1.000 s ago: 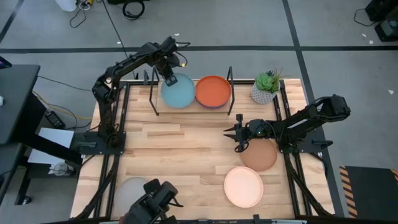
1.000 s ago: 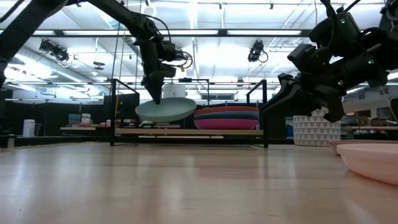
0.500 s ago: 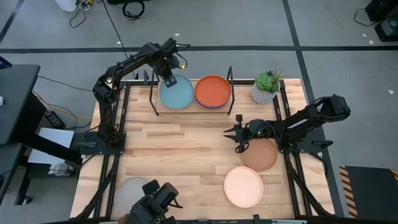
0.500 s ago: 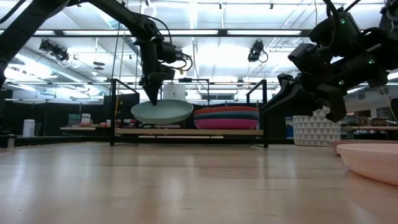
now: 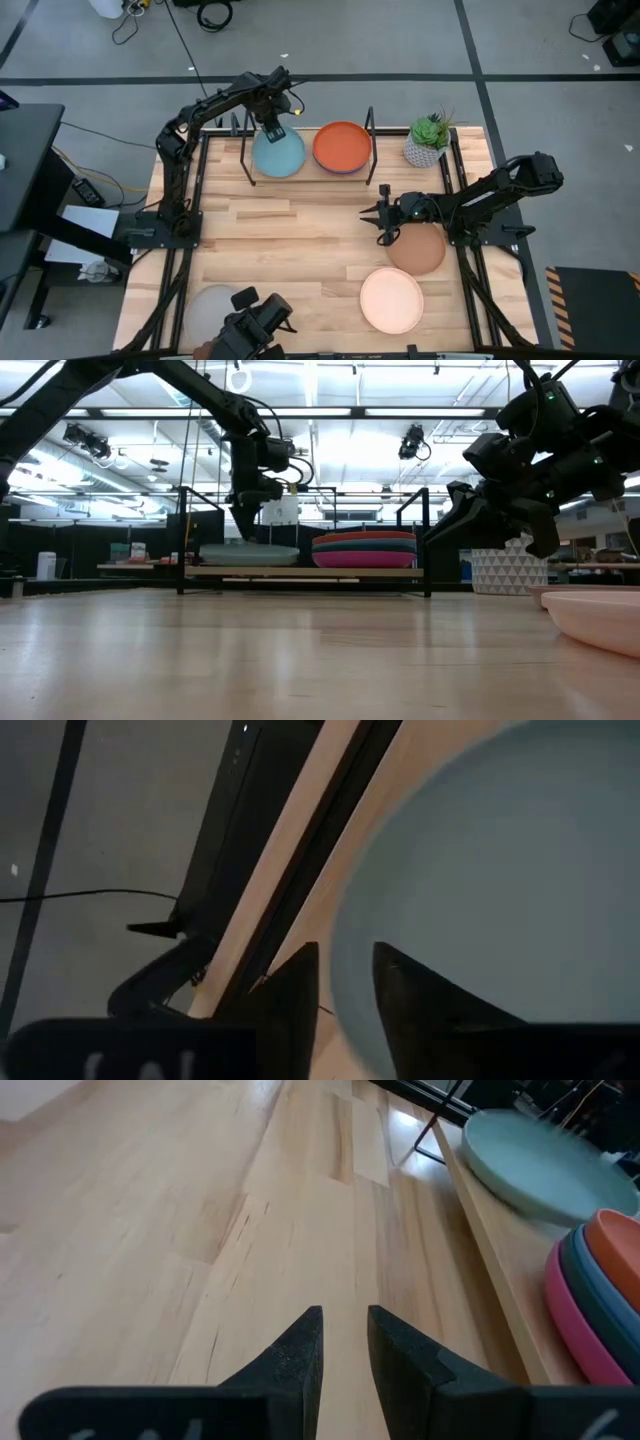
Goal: Place and stack plates onto a shelf
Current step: Put the light blue plate on the shelf, then stack the brown plate on top of the light blue plate on the shelf
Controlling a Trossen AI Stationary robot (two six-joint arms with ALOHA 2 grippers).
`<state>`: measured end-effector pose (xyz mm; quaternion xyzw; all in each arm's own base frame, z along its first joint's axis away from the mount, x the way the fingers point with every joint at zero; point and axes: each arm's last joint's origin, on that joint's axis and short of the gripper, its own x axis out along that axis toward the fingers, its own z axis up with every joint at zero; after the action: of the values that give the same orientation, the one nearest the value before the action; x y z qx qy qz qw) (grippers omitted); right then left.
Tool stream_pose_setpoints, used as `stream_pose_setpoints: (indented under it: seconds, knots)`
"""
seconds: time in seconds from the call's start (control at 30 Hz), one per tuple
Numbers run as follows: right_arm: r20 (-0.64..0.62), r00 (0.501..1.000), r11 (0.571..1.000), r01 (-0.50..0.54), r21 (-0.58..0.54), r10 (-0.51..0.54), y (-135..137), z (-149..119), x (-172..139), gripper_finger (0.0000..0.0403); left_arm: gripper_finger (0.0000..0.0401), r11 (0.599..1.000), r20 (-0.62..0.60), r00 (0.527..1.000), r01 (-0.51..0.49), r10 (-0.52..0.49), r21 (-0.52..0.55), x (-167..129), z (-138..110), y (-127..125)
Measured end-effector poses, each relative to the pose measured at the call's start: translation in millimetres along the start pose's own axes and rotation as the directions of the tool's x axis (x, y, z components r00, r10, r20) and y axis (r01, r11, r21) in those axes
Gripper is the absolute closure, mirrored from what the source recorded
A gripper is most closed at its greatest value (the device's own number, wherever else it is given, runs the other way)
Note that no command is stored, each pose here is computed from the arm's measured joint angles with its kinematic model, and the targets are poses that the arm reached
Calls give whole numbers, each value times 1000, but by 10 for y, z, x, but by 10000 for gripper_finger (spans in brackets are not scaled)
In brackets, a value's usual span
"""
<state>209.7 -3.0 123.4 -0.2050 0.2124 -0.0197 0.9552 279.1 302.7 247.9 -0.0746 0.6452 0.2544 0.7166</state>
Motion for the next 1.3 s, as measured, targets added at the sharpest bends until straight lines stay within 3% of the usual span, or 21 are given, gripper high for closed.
stream_pose_setpoints:
  seconds: [0.13,0.27,0.43,0.53,1.07,1.2,1.3]
  knots:
    - [0,1000,1000,0,0,0,0,0,0,315,264,1000,31,1000,2,-3,20,-138,49,-25]
    - [0,1000,1000,0,1,0,-1,0,0,315,259,983,45,990,126,-133,132,-183,89,-240]
    - [0,1000,1000,0,0,0,-1,-1,0,315,259,960,-55,982,188,-181,205,54,36,-603]
    - [0,1000,1000,0,0,0,0,0,0,315,260,961,-87,986,159,-142,227,199,-12,-713]
    - [1,1000,1000,0,1,0,0,1,0,315,260,968,-90,988,138,-121,209,333,-50,-797]
    - [1,1000,1000,0,0,0,0,0,0,315,260,966,-106,986,152,-132,208,225,-43,-879]
    - [-6,1000,1000,6,-3,-6,-1,-4,0,315,260,965,-120,973,216,-199,150,49,-42,-1020]
